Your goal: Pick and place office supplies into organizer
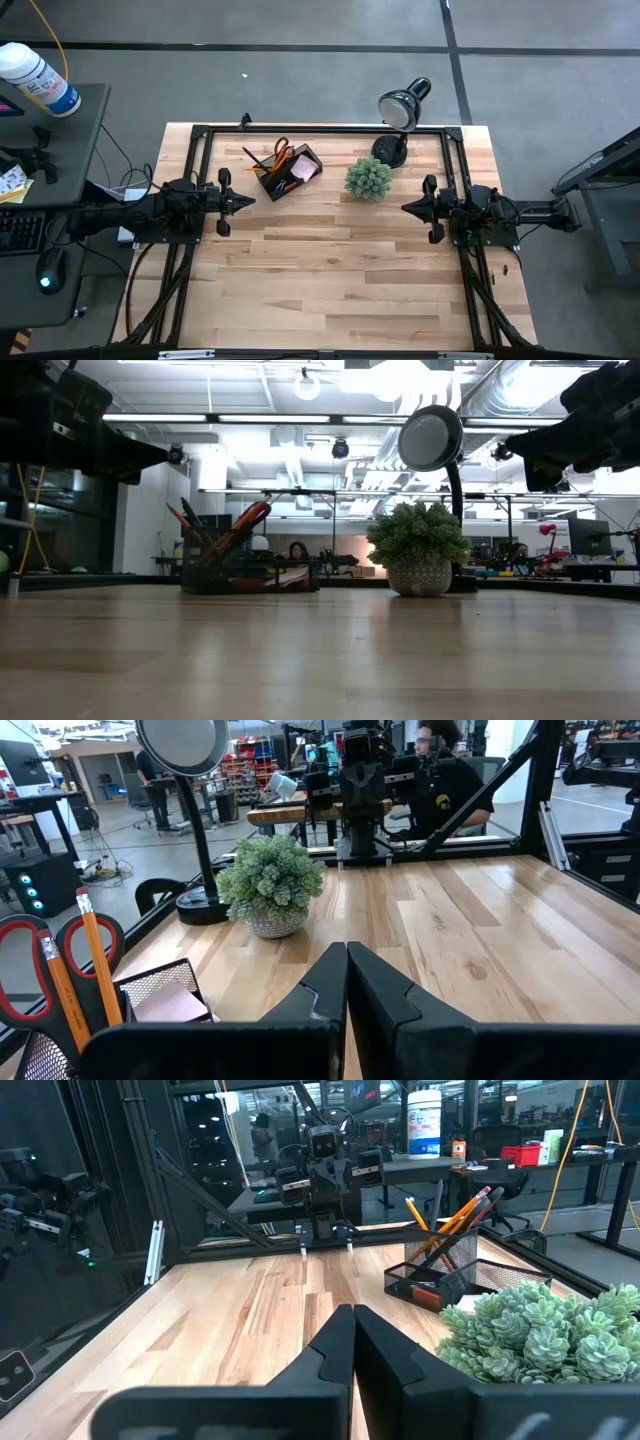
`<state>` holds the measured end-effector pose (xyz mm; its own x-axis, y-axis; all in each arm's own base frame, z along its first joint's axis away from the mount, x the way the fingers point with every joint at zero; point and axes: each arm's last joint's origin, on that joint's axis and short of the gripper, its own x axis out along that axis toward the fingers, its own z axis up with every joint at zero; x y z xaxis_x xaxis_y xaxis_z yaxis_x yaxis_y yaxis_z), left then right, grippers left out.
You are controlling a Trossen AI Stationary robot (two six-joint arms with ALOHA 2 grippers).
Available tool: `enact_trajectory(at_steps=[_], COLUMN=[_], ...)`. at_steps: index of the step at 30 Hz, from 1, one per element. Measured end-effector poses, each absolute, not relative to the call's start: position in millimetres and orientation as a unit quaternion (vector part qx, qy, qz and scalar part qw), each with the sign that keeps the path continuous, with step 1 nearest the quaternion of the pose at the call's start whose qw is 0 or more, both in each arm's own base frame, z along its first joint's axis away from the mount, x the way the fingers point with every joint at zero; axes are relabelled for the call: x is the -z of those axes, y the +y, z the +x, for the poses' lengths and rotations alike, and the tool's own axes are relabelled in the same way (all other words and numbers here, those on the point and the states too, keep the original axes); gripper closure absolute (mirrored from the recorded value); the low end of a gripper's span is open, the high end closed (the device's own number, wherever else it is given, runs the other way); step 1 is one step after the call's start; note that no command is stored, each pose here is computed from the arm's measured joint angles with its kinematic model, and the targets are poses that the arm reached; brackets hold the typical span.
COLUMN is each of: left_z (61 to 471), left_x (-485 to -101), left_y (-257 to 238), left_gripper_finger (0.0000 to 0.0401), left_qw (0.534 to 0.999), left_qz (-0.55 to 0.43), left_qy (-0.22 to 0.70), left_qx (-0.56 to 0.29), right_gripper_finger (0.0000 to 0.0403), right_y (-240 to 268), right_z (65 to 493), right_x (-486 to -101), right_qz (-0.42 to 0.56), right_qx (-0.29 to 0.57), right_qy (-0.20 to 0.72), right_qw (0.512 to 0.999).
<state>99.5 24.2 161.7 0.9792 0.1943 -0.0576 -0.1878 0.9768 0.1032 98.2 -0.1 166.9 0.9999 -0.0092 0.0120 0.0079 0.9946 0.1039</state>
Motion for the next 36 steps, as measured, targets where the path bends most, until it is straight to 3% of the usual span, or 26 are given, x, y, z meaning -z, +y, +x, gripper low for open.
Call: enact_trajectory(at_steps=[36], left_z=[99.5], left_x=[-161.7], left_y=[24.2], left_gripper_finger=[0.04], left_qw=[0.994], left_qz=[0.049], left_qy=[0.034], left_qx=[-0.096], right_gripper_finger=[0.0397], right_y=[-0.2], right_z=[98.2], right_x=[-166.9], right_qz=[0.052], right_qx=[0.004], right_qy=[-0.006], right_qw=[0.999])
